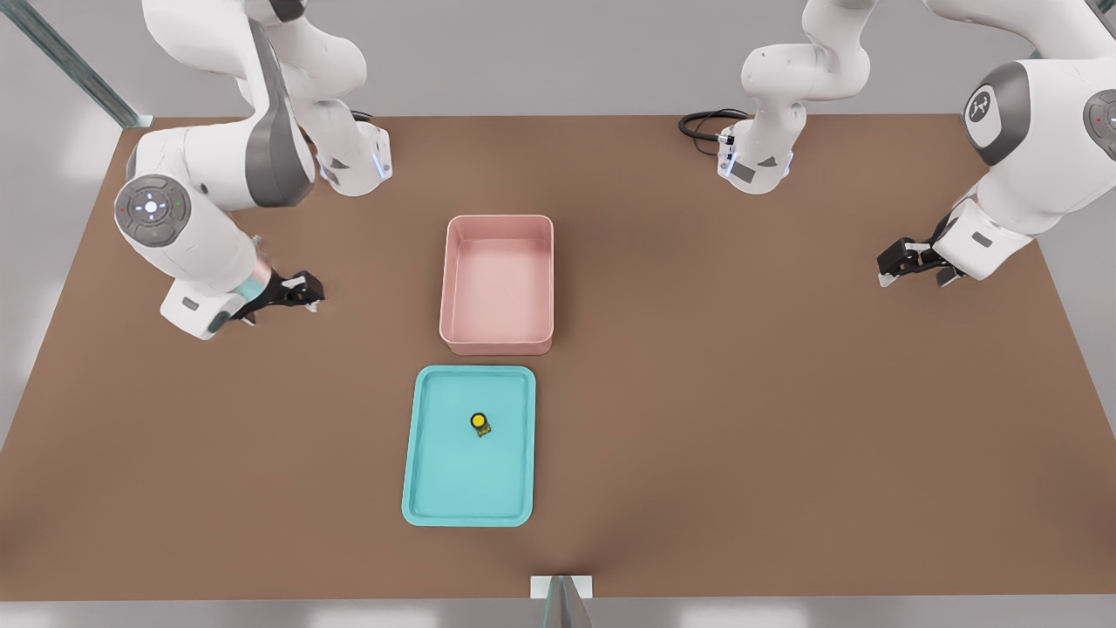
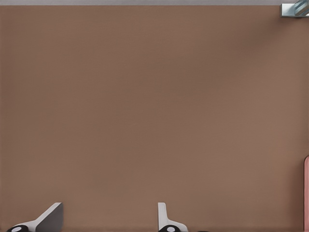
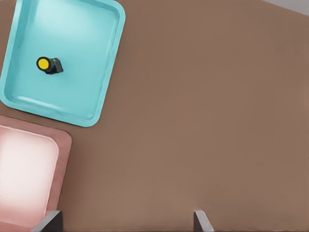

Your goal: The left arm remains still, and the right arm places the button from the box into the tray

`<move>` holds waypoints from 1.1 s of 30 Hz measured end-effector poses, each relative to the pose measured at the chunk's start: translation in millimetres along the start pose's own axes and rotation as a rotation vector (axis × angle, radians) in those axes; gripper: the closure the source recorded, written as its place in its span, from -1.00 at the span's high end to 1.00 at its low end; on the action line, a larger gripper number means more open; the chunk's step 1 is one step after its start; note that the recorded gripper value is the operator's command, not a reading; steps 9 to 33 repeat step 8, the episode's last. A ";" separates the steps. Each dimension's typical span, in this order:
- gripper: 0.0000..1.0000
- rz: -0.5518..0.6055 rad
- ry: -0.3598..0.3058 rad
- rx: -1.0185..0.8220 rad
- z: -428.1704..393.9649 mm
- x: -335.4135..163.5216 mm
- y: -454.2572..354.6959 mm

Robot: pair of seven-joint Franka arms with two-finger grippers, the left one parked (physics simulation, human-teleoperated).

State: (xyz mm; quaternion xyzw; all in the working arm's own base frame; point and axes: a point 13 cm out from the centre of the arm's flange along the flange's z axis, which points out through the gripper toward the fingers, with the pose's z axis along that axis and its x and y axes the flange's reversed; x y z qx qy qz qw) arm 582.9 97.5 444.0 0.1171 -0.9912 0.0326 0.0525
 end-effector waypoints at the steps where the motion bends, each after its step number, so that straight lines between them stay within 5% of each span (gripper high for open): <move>1: 1.00 0.035 0.005 -0.020 1.0 1.9 -18.2; 33: 1.00 0.079 0.047 -0.064 18.2 5.2 -51.2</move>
